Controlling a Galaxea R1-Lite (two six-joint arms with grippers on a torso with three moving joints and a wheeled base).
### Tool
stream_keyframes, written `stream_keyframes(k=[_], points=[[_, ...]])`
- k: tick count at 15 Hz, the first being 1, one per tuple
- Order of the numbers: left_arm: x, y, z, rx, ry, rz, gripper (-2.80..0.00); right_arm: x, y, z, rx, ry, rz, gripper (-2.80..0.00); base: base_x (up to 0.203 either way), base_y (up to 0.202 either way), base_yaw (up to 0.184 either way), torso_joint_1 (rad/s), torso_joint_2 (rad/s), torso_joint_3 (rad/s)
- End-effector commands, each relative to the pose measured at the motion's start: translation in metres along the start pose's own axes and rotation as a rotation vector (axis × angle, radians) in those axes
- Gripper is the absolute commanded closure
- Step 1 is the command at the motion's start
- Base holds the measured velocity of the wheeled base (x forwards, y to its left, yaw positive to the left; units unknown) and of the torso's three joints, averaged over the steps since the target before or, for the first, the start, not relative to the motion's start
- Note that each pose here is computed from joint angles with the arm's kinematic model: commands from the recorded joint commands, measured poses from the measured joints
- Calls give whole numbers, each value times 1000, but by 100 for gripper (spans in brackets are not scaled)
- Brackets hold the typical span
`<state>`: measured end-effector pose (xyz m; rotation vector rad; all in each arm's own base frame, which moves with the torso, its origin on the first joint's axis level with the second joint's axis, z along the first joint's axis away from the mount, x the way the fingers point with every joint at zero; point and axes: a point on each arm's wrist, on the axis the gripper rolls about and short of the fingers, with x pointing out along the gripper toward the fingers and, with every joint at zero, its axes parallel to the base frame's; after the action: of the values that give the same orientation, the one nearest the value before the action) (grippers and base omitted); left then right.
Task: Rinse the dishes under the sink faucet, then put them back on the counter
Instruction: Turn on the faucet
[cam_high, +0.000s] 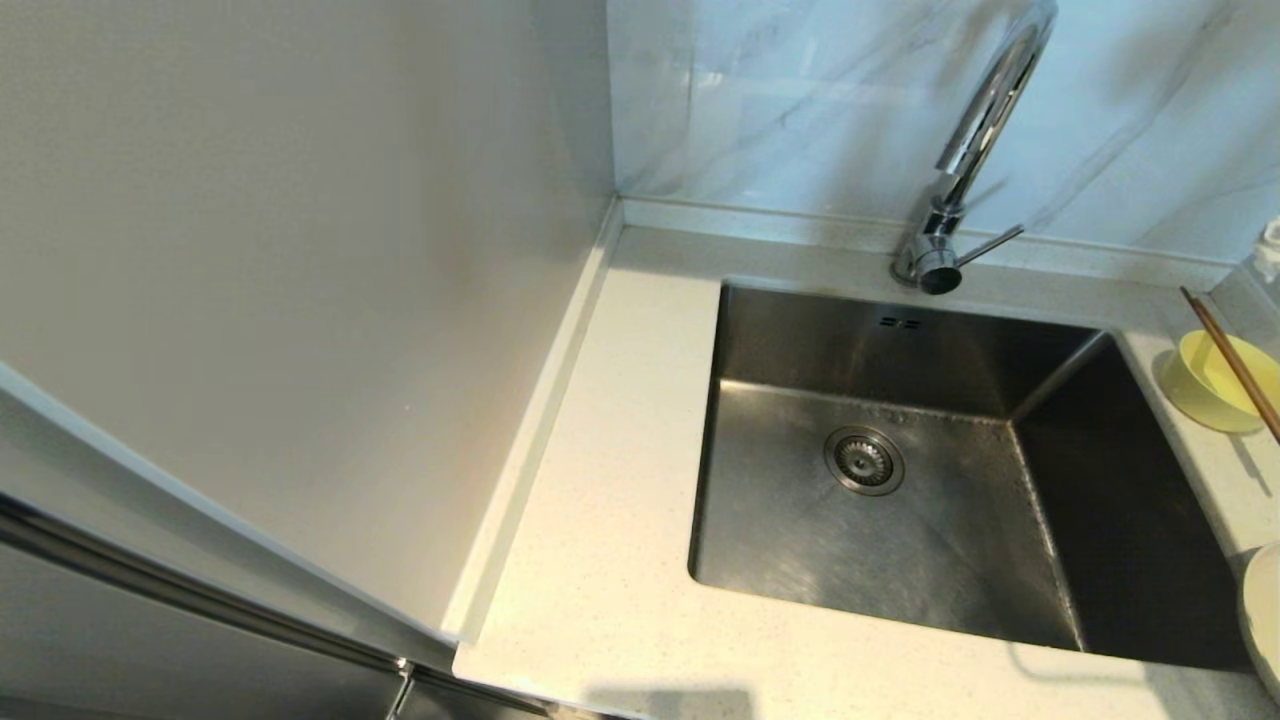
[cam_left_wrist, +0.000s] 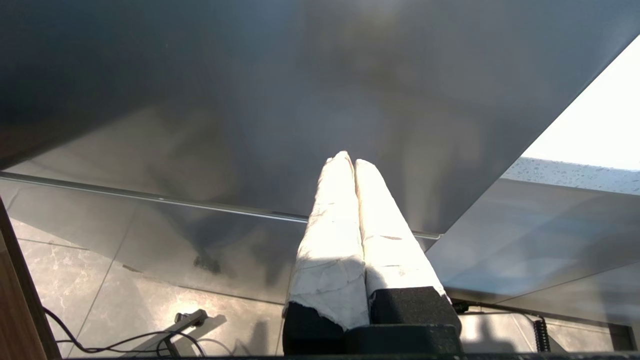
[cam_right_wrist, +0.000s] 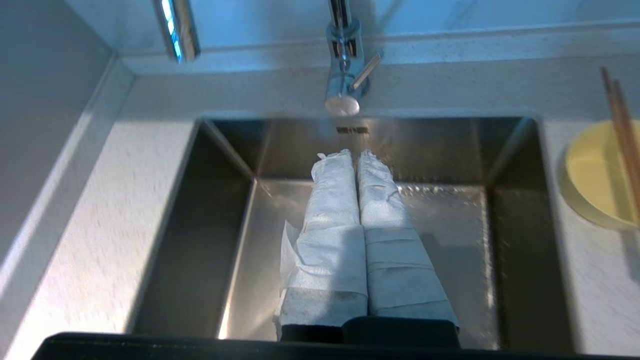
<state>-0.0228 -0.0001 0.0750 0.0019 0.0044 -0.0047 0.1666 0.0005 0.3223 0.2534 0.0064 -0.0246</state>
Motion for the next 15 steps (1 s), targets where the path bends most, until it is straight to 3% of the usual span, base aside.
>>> stream_keyframes(k=[1,6,10,15], points=[[0,0,0,0,0,0,0,41,1,-3,20,55,-17,0,0,0,0,0,0,0],[0,0,0,0,0,1,0,120,3,13,96,67,-88,0,0,0,0,0,0,0],[0,0,0,0,0,0,0,167,2,9,118,163,-143,0,0,0,0,0,0,0],[0,0,0,0,0,0,0,220,0,5,117,118,-189,0,0,0,0,0,0,0]])
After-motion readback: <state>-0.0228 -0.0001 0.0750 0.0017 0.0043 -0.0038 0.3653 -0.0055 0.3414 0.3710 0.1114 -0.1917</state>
